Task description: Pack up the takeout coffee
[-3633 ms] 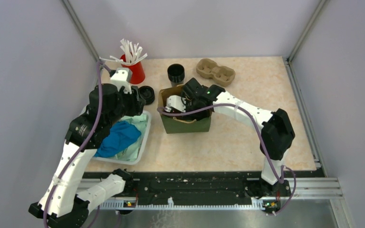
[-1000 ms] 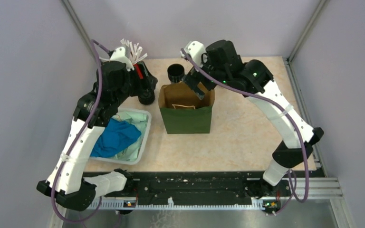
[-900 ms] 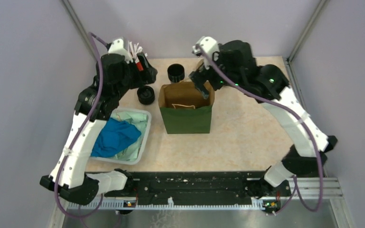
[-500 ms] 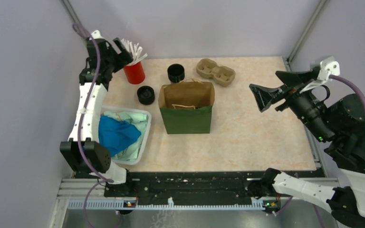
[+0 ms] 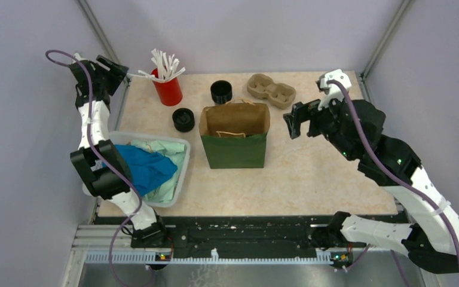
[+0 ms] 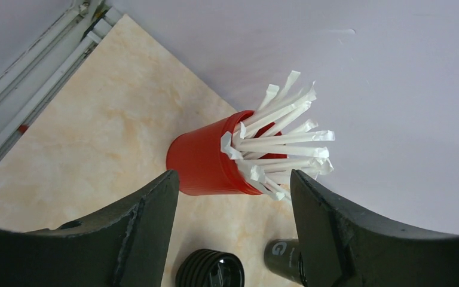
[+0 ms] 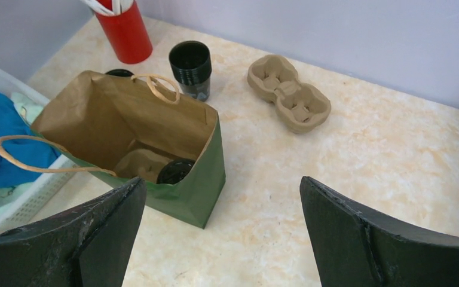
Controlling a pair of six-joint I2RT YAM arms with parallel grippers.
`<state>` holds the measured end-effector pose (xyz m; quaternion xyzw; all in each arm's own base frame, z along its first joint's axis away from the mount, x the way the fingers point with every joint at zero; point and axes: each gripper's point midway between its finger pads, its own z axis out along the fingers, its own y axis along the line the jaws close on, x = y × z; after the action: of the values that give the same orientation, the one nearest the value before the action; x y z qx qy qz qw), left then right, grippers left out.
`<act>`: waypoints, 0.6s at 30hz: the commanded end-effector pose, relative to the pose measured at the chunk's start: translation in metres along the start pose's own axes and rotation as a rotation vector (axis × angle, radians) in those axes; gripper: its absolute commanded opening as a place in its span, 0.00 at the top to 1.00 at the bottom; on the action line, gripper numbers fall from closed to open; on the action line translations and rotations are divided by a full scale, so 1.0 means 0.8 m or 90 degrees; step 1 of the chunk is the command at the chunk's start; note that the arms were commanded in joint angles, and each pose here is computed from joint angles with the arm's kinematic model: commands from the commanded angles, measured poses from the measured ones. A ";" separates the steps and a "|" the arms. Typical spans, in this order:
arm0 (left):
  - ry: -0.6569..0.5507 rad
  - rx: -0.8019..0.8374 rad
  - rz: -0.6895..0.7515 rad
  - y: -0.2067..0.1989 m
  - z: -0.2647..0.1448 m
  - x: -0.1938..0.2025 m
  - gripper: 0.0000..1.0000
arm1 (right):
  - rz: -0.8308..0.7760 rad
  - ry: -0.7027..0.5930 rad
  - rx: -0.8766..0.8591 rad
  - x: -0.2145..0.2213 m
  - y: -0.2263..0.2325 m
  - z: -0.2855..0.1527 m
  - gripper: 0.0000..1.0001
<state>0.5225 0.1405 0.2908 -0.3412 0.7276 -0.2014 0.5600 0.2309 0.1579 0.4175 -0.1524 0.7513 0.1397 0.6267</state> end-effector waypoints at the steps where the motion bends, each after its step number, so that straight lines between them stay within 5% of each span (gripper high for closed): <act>1: -0.051 0.083 -0.013 -0.041 0.006 -0.033 0.26 | -0.017 -0.029 0.007 -0.030 -0.002 0.000 0.01; 18: -0.026 0.110 -0.058 -0.019 0.066 -0.016 0.57 | -0.046 -0.028 0.009 -0.036 0.011 0.035 0.01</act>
<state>0.5657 0.1414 0.2558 -0.3613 0.7070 -0.2677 0.5458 0.2552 0.1789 0.4176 -0.1862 0.7522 0.1057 0.6231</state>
